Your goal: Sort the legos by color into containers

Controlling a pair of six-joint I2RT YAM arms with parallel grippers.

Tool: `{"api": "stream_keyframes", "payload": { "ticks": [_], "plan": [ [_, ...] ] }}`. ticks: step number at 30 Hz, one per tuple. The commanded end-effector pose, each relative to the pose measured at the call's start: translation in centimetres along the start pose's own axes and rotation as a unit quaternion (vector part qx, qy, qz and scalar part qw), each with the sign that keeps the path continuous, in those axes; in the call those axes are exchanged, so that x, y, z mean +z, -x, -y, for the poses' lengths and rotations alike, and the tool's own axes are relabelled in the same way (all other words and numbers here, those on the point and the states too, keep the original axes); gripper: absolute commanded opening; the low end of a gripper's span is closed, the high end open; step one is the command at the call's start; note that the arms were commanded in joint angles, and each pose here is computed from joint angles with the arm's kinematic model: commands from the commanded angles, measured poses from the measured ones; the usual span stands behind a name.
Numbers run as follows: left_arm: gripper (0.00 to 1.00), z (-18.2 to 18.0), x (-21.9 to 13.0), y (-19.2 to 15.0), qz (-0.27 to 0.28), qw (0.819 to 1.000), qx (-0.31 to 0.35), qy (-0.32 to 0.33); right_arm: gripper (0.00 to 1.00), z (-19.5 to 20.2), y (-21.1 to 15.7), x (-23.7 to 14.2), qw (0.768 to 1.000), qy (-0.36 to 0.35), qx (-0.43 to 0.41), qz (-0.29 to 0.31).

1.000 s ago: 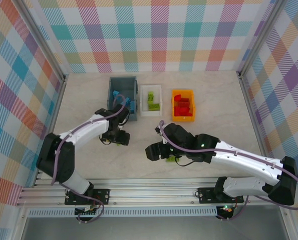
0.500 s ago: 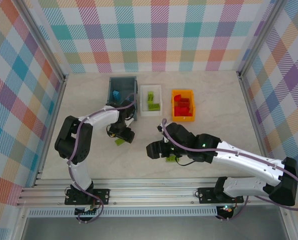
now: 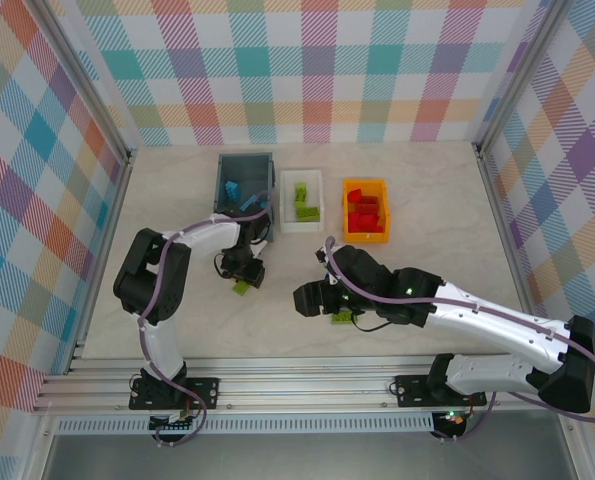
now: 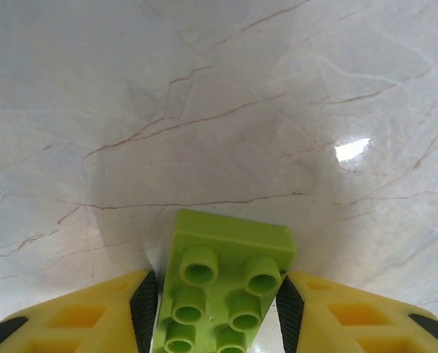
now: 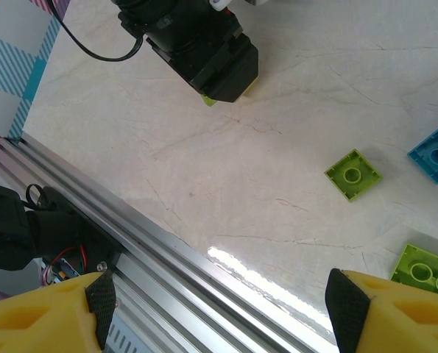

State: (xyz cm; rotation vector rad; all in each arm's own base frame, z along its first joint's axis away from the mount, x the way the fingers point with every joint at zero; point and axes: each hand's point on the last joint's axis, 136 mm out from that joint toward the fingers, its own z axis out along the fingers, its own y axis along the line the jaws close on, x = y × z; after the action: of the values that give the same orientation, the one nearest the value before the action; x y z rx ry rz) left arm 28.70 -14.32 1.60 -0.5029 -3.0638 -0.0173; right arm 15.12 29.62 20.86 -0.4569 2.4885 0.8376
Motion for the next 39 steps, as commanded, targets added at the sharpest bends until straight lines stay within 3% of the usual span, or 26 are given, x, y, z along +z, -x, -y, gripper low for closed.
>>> {"api": "stream_keyframes", "payload": {
  "ticks": [1,4,7,11,20,29,34,39],
  "plan": [
    [0.51,0.2,0.3,-1.9,-0.023,0.999,-0.027,-0.001,0.77,-0.2,0.3,-0.7,1.000,0.002,0.006,0.011],
    [0.49,0.3,0.9,-2.2,-0.030,0.999,-0.034,0.002,0.77,-0.1,0.3,-0.6,1.000,0.002,0.007,0.011],
    [0.40,0.6,1.0,-2.3,-0.024,0.999,-0.032,0.009,0.77,0.1,0.3,-0.7,1.000,-0.002,0.008,0.014],
    [0.35,1.1,-0.7,-2.0,0.007,0.999,-0.035,0.018,0.77,0.4,0.5,-1.1,1.000,-0.008,0.008,0.022],
    [0.34,5.6,-11.3,0.4,0.142,0.987,-0.066,-0.035,0.74,3.4,4.2,-4.5,0.991,-0.068,0.024,0.110],
    [0.33,8.7,-18.6,10.2,0.253,0.963,-0.085,-0.047,0.74,6.4,10.3,-7.3,0.970,-0.063,0.102,0.214],
    [0.32,8.6,-18.5,16.3,0.279,0.956,-0.090,-0.001,0.74,7.2,12.0,-8.0,0.964,-0.065,0.120,0.227],
    [0.32,6.7,-16.0,20.8,0.278,0.952,-0.124,0.020,0.74,7.5,11.9,-7.8,0.965,-0.071,0.121,0.219]
  ]
}}
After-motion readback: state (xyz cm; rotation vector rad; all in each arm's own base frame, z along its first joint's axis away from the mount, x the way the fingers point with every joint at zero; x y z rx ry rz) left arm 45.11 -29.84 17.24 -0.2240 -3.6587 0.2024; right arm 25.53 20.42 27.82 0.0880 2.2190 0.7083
